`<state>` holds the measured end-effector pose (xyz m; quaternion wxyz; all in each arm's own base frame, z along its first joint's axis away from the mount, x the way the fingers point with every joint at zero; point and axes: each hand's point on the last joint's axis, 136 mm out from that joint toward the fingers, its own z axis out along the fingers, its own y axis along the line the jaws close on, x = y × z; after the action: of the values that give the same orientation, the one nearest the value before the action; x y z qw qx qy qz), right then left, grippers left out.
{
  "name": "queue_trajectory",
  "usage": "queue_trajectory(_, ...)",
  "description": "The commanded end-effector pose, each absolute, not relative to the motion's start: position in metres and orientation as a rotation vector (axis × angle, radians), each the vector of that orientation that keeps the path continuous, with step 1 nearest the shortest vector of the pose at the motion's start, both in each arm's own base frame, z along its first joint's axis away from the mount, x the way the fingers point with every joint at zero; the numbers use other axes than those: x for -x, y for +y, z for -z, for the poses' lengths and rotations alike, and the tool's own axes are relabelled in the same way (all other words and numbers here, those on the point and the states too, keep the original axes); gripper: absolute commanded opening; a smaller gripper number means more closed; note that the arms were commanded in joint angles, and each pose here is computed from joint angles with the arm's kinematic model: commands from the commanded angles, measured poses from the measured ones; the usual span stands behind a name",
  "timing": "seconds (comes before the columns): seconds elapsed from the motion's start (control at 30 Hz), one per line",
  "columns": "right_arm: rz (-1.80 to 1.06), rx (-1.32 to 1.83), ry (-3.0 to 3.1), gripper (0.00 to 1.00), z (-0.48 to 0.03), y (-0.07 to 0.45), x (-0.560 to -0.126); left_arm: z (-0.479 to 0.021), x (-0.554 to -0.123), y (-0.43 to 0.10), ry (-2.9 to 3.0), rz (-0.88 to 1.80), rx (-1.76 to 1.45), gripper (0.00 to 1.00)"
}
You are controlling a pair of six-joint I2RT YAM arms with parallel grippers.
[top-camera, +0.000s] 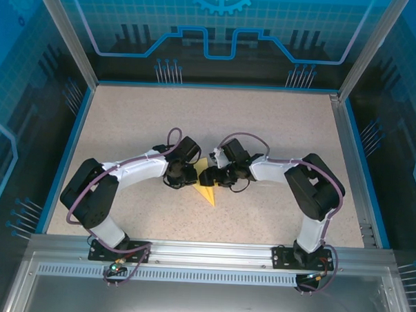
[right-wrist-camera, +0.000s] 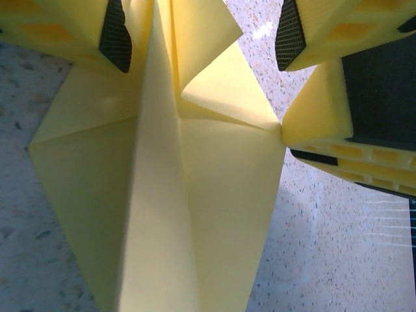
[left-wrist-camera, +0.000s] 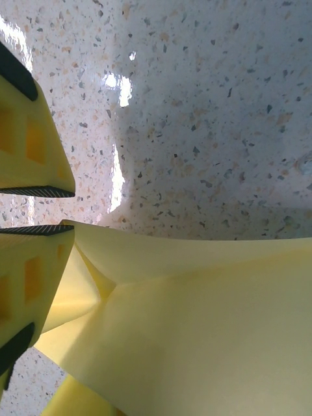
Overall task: Fold a paper plane with a square sheet of paper (pick it up from the middle)
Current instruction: Move the paper plane to the center of the table.
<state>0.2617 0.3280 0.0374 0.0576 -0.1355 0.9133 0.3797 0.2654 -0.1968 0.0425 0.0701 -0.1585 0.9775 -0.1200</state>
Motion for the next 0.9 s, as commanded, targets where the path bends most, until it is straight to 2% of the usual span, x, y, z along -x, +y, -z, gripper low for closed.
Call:
queue_trajectory(0.0,-1.131,0.498,2.776,0.59,-0.041,0.331,-0.25,-0.051,-0.268,-0.195,2.921,0.381,0.508,0.22)
queue_trajectory(0.1,-1.108,0.516,2.788,0.47,-0.038,0.331,-0.249,-0.051,-0.268,-0.196,2.921,0.388,0.507,0.23)
queue_trajectory(0.3,-1.011,0.541,2.818,0.38,-0.03,0.332,-0.247,-0.052,-0.268,-0.197,2.916,0.396,0.511,0.23)
queue_trajectory(0.43,-0.932,0.572,2.832,0.28,-0.028,0.332,-0.247,-0.055,-0.269,-0.197,2.906,0.408,0.509,0.23)
queue_trajectory(0.63,-0.737,0.635,2.871,0.23,-0.023,0.329,-0.246,-0.067,-0.271,-0.198,2.867,0.441,0.499,0.26)
queue_trajectory(0.87,-0.549,0.638,2.857,0.06,-0.035,0.326,-0.253,-0.082,-0.271,-0.184,2.791,0.405,0.524,0.29)
